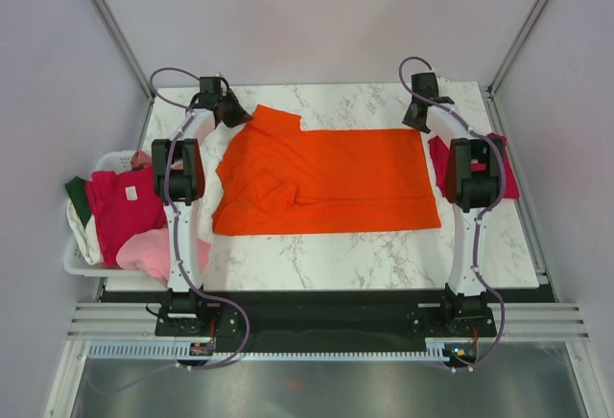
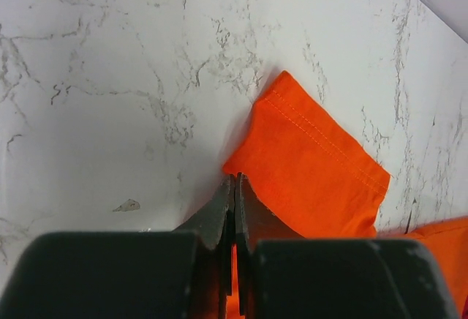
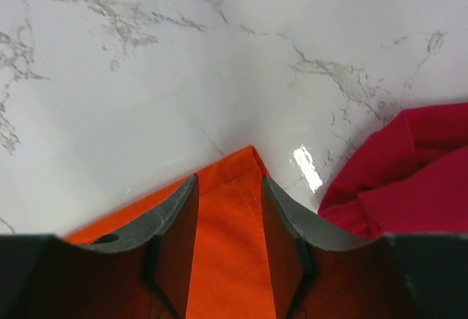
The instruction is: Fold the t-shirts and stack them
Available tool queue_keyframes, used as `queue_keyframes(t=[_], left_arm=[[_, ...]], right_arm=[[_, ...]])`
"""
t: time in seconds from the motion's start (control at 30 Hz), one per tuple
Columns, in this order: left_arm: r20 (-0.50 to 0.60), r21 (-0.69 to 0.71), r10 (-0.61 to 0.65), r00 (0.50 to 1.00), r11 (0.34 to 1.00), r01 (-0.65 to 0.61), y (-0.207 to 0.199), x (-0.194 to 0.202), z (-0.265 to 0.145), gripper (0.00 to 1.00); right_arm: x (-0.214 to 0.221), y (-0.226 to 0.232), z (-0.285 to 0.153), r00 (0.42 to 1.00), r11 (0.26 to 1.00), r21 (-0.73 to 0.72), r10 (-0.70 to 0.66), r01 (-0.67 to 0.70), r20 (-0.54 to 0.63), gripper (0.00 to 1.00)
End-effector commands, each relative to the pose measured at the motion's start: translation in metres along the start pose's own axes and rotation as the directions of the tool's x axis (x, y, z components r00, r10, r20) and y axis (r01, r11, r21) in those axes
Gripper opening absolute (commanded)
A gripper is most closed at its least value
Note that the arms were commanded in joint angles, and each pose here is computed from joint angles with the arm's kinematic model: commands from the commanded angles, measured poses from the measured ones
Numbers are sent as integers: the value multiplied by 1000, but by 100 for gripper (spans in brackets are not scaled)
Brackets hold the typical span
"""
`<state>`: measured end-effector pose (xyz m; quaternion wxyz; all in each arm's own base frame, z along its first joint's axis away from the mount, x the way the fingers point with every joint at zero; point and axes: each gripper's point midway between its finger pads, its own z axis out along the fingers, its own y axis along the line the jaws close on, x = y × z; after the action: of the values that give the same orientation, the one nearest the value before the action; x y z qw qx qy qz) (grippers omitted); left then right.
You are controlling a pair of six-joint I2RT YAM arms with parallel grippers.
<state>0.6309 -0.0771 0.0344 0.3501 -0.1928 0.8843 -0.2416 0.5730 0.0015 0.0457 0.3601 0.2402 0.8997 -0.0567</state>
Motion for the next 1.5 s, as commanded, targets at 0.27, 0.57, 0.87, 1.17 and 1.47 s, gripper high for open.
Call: queue_keyframes(t=[0.27, 0.57, 0.87, 1.17, 1.47], left_arm=[[51, 81, 3, 999, 997, -7, -24, -21, -2, 2], [43, 92, 4, 999, 996, -8, -28, -18, -2, 2], [60, 83, 37, 997, 996, -42, -32, -22, -8, 2], [102, 168, 80, 992, 981, -96, -64, -30, -32, 2], [143, 205, 103, 984, 970, -132, -86, -37, -63, 2]], right_arm=[[-6, 8, 20, 1000, 1000, -8, 0, 0, 21, 49], [-1, 8, 25, 1000, 1000, -7, -24, 24, 3, 16], [-19, 16, 11, 999, 999, -37, -5, 7, 38, 0], [-40, 13, -18, 996, 999, -45, 7, -3, 93, 0], [-44, 8, -41, 994, 999, -53, 16, -10, 105, 0]])
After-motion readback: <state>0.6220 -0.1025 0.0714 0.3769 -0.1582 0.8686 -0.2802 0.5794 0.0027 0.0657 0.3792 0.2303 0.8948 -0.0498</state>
